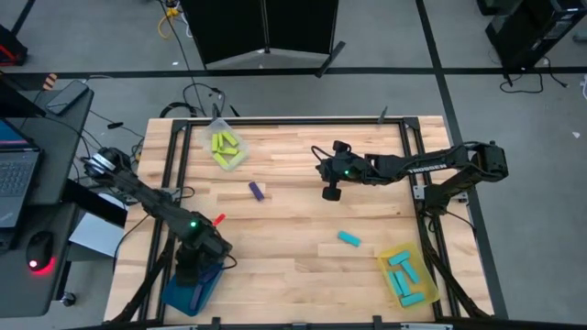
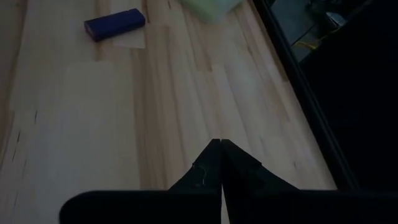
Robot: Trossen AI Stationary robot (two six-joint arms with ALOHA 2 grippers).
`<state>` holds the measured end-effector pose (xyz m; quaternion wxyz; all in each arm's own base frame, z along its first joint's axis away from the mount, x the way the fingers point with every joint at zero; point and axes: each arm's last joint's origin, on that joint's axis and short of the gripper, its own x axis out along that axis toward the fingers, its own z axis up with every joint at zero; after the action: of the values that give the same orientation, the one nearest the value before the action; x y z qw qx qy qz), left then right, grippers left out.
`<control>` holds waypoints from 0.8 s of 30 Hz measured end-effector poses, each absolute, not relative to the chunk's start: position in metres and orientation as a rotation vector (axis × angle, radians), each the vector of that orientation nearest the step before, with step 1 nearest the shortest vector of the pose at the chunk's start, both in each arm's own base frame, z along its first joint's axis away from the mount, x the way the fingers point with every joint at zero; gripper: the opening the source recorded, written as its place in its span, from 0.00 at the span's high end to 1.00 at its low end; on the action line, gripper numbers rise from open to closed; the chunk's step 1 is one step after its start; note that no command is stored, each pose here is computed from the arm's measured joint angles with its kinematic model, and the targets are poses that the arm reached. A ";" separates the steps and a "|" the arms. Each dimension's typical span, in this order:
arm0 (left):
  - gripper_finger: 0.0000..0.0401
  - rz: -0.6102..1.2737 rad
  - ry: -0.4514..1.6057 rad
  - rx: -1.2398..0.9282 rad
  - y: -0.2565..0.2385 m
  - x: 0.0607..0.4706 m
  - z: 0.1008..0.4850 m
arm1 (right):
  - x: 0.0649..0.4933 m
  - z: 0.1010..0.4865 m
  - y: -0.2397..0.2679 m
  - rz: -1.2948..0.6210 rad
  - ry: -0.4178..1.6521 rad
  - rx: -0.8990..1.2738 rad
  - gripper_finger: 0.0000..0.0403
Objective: Sort blocks
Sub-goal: Put the purple block into the blue bin
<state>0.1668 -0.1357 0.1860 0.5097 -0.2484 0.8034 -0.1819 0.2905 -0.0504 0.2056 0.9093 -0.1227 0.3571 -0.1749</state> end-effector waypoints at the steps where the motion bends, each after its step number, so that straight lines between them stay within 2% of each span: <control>1: 0.77 -0.436 1.931 -0.594 -0.136 0.167 0.186 | 0.290 0.206 -0.051 -0.362 0.737 -0.252 0.98; 6: 0.67 -0.442 1.913 -0.564 -0.135 0.167 0.186 | 0.290 0.205 -0.051 -0.364 0.738 -0.251 0.98; 13: 0.66 -0.439 1.914 -0.559 -0.135 0.167 0.186 | 0.290 0.205 -0.051 -0.364 0.739 -0.251 0.98; 17: 0.74 -0.472 1.912 -0.558 -0.135 0.167 0.186 | 0.290 0.205 -0.051 -0.363 0.739 -0.251 0.98; 24: 0.97 -0.473 1.866 -0.557 -0.127 0.172 0.188 | 0.290 0.206 -0.057 -0.294 0.720 -0.190 0.98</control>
<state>0.1718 -0.1271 0.1880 0.5387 -0.2340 0.7845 -0.1990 0.2903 -0.0565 0.2055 0.9209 -0.0927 0.3505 -0.1432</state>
